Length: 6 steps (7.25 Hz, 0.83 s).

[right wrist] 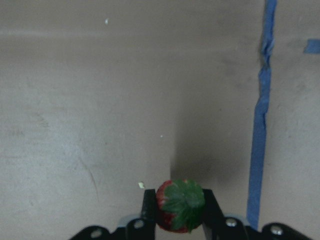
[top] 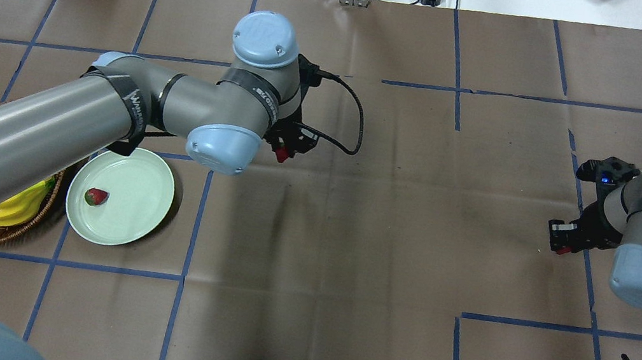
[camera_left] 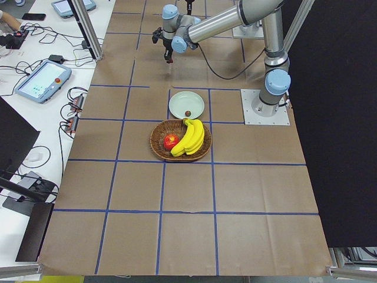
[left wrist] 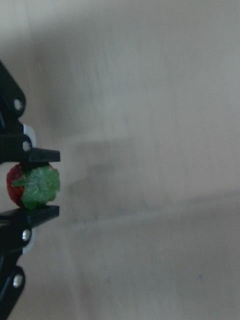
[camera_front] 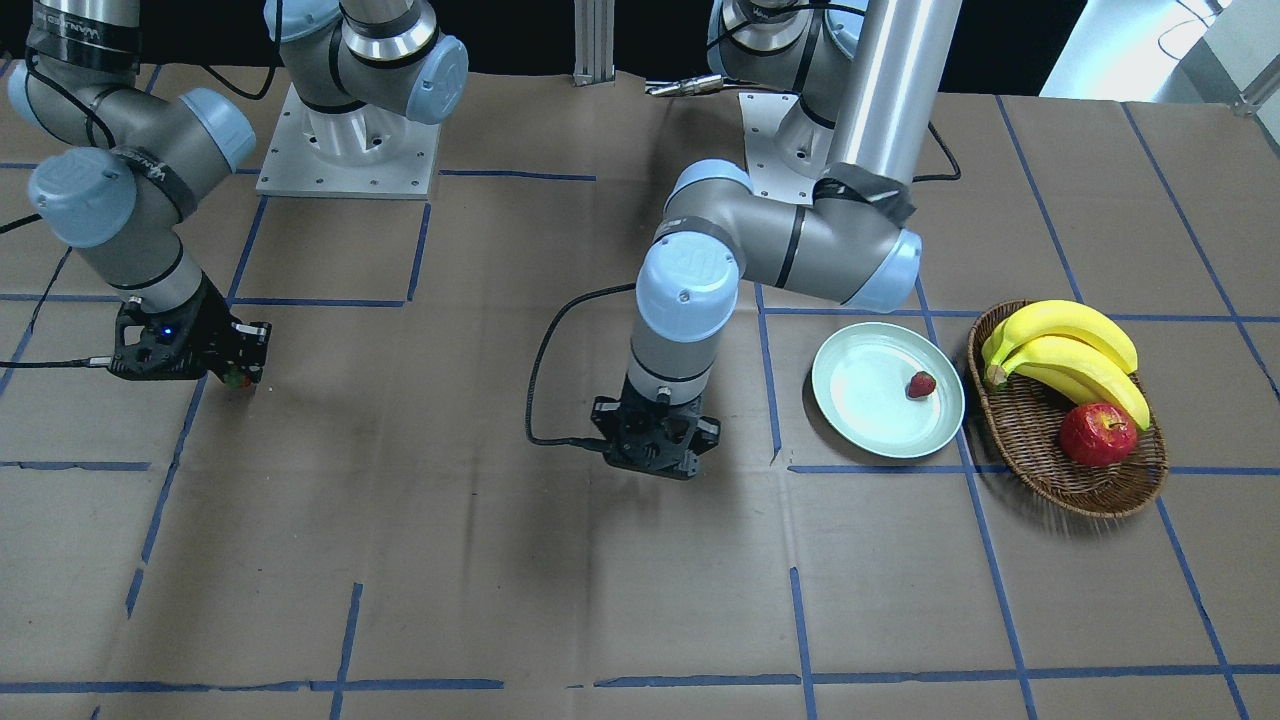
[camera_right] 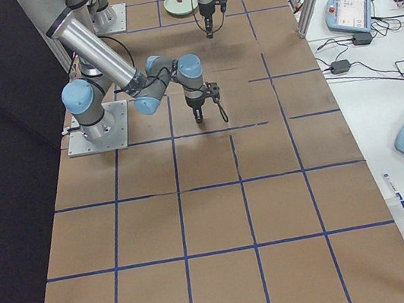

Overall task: Collect all strawberries into plate
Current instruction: 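Carry strawberry onto the plate with left gripper while right carries its own to center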

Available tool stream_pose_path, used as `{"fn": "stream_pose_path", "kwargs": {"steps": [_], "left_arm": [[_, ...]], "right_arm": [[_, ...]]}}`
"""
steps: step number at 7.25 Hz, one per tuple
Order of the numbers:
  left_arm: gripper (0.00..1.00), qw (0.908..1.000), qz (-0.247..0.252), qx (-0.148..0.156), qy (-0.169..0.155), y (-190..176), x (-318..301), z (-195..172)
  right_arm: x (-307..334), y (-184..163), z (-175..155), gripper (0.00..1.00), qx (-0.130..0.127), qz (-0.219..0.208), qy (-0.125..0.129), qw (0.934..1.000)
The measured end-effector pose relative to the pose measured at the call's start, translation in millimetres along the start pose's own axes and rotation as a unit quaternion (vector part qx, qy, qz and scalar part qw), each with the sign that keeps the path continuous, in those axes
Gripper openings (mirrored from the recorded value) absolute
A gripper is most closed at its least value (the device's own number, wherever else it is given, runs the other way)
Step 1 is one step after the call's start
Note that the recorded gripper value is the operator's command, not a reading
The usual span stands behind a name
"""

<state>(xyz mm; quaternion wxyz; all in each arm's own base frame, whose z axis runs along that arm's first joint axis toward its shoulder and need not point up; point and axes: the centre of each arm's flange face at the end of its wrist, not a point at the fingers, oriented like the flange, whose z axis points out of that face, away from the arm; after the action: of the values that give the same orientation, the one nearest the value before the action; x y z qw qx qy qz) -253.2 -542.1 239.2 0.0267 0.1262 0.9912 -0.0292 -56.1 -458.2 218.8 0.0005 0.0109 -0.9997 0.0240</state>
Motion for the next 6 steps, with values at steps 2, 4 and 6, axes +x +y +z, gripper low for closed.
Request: {"fn": "stream_pose_path", "kwargs": {"steps": [2, 4, 6], "left_arm": [[0.01, 0.9966, 0.047, -0.039, -0.055, 54, -95, 6], [0.86, 0.9924, 0.079, -0.058, -0.074, 102, -182, 31], [0.9, 0.9927, 0.073, -0.063, -0.074, 120, -209, 46]], "right_arm": [[-17, -45, -53, 0.05, -0.014, 0.009, -0.008, 0.9998], [-99, -82, -82, 0.05, -0.025, 0.03, -0.011, 0.9992], [-226, -95, -70, 0.05, -0.032, 0.049, -0.011, 0.9982]]}}
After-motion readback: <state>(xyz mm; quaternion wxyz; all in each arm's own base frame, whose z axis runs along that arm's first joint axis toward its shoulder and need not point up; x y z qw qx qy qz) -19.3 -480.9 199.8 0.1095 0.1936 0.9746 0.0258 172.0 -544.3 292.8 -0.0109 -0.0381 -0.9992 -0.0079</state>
